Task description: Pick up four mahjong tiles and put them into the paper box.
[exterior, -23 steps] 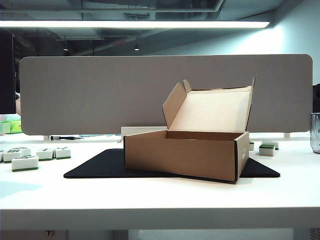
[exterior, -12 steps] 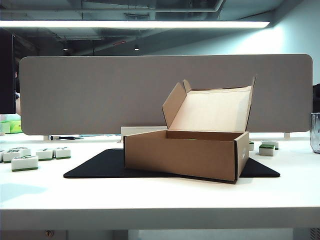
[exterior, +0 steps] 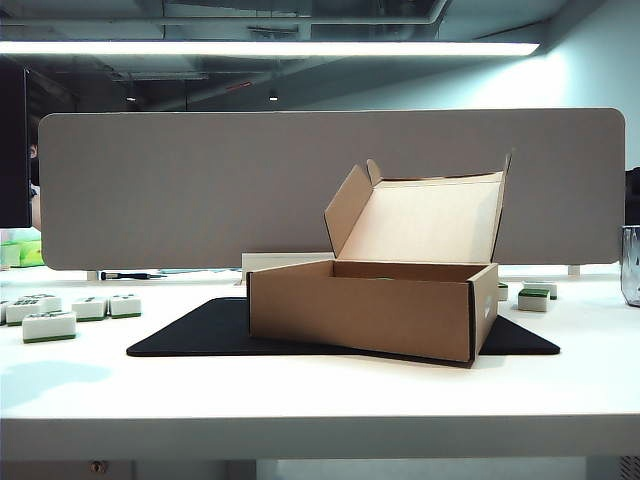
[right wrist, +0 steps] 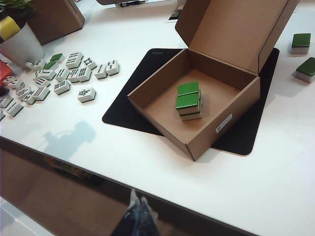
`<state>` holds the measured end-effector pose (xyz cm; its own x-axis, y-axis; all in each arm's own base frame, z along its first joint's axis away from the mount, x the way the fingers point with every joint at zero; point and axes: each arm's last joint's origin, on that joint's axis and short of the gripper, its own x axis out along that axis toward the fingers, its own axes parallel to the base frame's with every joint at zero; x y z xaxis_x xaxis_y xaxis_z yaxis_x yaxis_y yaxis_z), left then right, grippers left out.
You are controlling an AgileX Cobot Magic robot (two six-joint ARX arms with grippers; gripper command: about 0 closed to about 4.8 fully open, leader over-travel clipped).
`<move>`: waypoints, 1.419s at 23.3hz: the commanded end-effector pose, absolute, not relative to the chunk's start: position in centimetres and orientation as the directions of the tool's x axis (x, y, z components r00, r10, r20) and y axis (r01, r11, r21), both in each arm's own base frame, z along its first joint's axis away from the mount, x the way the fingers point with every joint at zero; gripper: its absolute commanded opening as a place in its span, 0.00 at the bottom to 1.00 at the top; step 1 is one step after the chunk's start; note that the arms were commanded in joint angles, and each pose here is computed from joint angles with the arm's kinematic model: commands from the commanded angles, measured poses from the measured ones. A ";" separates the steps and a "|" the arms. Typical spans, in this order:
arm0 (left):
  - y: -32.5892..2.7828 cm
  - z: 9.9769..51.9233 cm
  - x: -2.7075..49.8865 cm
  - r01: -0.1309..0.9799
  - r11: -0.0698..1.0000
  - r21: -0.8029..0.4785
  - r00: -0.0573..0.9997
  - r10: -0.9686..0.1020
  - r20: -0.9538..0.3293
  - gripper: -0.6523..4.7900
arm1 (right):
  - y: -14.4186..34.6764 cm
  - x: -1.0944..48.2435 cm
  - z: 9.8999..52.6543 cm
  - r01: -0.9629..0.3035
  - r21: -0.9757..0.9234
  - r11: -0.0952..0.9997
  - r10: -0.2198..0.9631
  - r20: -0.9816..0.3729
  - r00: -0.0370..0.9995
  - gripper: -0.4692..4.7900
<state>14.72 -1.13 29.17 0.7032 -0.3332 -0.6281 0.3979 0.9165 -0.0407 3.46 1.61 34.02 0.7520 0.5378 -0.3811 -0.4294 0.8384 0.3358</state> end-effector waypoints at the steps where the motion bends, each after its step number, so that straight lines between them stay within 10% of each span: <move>1: -1.1 28.0 14.7 0.380 0.925 0.006 0.828 -0.337 -0.449 0.11 | 1.6 3.4 34.2 -0.436 0.327 0.839 0.538 -0.368 0.758 0.09; 15: -0.4 16.4 10.6 0.141 0.988 0.060 0.966 -0.124 -0.227 0.11 | 1.6 3.4 34.2 -0.436 0.326 0.839 0.537 -0.366 0.759 0.09; 33: -0.1 14.7 9.6 0.007 1.000 -0.020 0.983 -0.010 -0.183 0.11 | 1.6 3.3 34.2 -0.437 0.325 0.839 0.537 -0.364 0.761 0.09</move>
